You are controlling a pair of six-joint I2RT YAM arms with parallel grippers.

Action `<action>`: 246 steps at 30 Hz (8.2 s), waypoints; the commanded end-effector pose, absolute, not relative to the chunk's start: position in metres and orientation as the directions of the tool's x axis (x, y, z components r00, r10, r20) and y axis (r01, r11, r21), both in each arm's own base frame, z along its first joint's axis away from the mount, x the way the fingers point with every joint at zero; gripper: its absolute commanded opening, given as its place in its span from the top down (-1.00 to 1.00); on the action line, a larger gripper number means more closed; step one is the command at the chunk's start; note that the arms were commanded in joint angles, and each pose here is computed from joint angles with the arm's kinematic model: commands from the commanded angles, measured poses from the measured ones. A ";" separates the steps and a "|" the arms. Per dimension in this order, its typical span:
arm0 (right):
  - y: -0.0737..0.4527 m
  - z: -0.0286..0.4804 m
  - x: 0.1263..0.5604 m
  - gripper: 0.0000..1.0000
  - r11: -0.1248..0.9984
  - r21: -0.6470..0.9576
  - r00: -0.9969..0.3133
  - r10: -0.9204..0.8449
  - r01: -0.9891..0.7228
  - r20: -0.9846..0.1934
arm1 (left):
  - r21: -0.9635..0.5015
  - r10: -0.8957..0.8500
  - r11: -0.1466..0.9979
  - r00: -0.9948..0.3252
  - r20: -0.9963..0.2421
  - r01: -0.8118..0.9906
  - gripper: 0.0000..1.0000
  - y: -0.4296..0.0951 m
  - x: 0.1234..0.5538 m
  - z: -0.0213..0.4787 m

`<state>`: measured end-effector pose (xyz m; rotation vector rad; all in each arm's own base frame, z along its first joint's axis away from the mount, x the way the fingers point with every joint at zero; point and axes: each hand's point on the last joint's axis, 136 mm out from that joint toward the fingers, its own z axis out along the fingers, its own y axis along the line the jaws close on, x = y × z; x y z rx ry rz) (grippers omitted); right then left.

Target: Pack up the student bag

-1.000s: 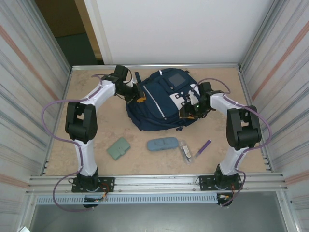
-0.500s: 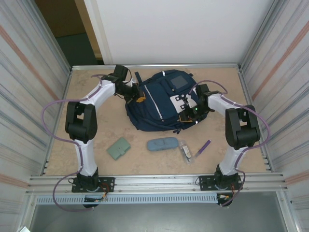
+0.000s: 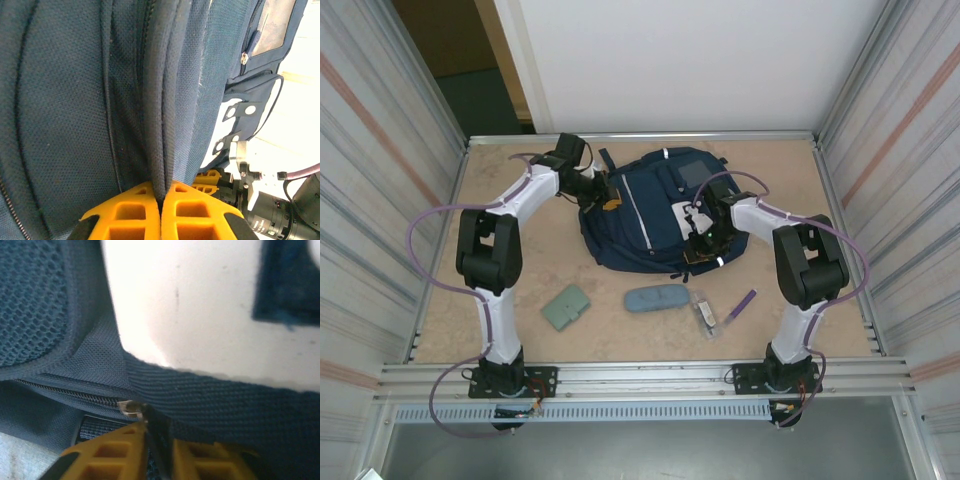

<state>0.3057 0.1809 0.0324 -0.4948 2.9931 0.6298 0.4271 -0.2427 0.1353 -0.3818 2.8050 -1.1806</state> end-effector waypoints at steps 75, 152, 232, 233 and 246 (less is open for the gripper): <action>0.247 0.062 0.370 -0.06 0.046 -0.451 0.139 -0.920 -0.891 -0.367 | -0.607 -0.123 0.794 -0.985 -0.124 -0.023 0.11 -0.297 0.322 0.053; 0.268 0.155 0.325 -0.14 0.312 -0.378 0.086 -0.662 -0.872 -0.745 | -0.647 0.161 0.600 -0.864 -0.477 0.470 1.00 -0.337 0.325 0.178; 0.204 0.115 0.361 0.90 0.206 -0.403 0.116 -0.756 -0.892 -0.644 | -0.545 0.211 0.754 -0.920 -0.330 0.368 1.00 -0.254 0.317 0.128; 0.207 0.118 0.358 0.80 0.206 -0.394 0.118 -0.743 -0.896 -0.658 | -0.549 0.227 0.739 -0.911 -0.344 0.391 1.00 -0.264 0.316 0.132; 0.242 0.171 0.319 -0.10 0.185 -0.463 0.259 -0.628 -0.867 -0.734 | -0.571 0.319 0.559 -0.792 -0.521 0.601 1.00 -0.357 0.311 0.200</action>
